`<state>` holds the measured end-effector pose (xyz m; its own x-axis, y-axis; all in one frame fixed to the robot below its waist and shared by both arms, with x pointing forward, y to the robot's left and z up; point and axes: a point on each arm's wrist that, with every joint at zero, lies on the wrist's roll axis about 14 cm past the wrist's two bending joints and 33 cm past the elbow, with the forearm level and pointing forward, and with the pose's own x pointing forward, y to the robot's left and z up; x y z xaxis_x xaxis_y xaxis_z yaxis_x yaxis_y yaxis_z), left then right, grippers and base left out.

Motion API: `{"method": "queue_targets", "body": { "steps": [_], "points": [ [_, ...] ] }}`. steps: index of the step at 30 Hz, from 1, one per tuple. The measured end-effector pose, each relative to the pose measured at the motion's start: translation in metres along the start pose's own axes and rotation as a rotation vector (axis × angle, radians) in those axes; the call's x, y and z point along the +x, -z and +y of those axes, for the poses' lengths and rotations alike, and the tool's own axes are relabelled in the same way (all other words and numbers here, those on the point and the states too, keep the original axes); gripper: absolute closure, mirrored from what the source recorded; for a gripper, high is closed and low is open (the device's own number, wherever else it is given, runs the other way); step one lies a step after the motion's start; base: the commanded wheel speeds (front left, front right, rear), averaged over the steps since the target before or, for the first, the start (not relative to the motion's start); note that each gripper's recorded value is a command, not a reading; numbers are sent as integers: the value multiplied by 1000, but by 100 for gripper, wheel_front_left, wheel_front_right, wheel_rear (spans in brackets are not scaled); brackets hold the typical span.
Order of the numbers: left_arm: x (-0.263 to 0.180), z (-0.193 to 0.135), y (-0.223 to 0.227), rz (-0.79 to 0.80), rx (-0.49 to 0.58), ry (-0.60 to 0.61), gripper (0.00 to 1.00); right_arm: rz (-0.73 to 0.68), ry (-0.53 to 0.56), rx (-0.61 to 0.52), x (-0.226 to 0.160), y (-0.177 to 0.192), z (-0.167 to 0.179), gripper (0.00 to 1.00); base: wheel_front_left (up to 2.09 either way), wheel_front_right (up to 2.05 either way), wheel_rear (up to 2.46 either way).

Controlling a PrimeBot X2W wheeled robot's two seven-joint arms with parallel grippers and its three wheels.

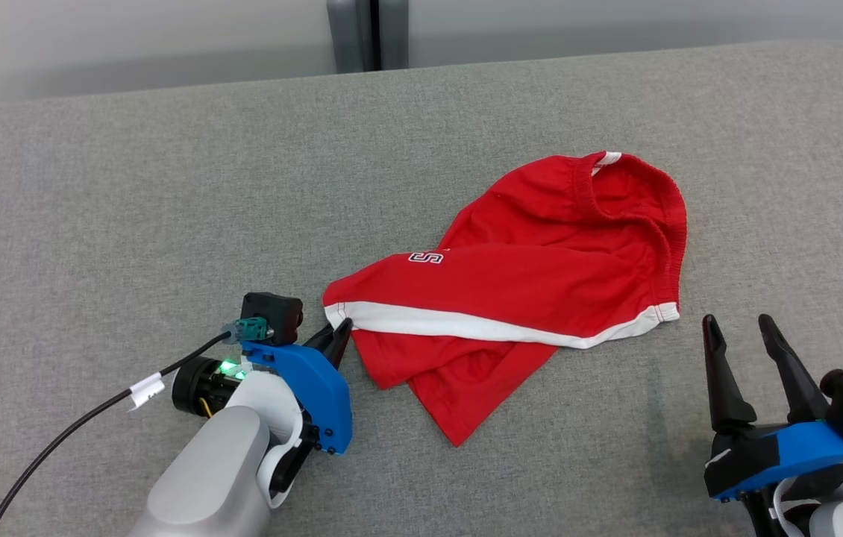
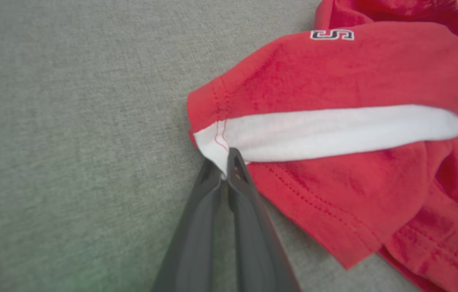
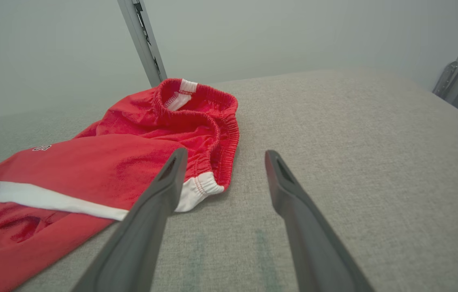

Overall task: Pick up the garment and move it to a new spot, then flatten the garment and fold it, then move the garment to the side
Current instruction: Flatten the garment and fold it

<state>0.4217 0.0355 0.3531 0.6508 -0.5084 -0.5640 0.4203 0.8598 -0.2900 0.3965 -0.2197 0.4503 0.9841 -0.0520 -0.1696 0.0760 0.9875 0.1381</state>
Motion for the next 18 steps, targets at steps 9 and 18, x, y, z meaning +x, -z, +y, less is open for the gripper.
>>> {"method": "queue_targets", "body": {
  "steps": [9, 18],
  "points": [
    [0, 3, -5, -33, 16, 4, 100, 145, -86, -73, 22, 36, 10, 0, 0, 0, 0],
    [2, 8, -10, -74, 14, -3, 100, 249, -185, -143, 43, 70, 29, 54, 0, 0, 0]
  ]
}}
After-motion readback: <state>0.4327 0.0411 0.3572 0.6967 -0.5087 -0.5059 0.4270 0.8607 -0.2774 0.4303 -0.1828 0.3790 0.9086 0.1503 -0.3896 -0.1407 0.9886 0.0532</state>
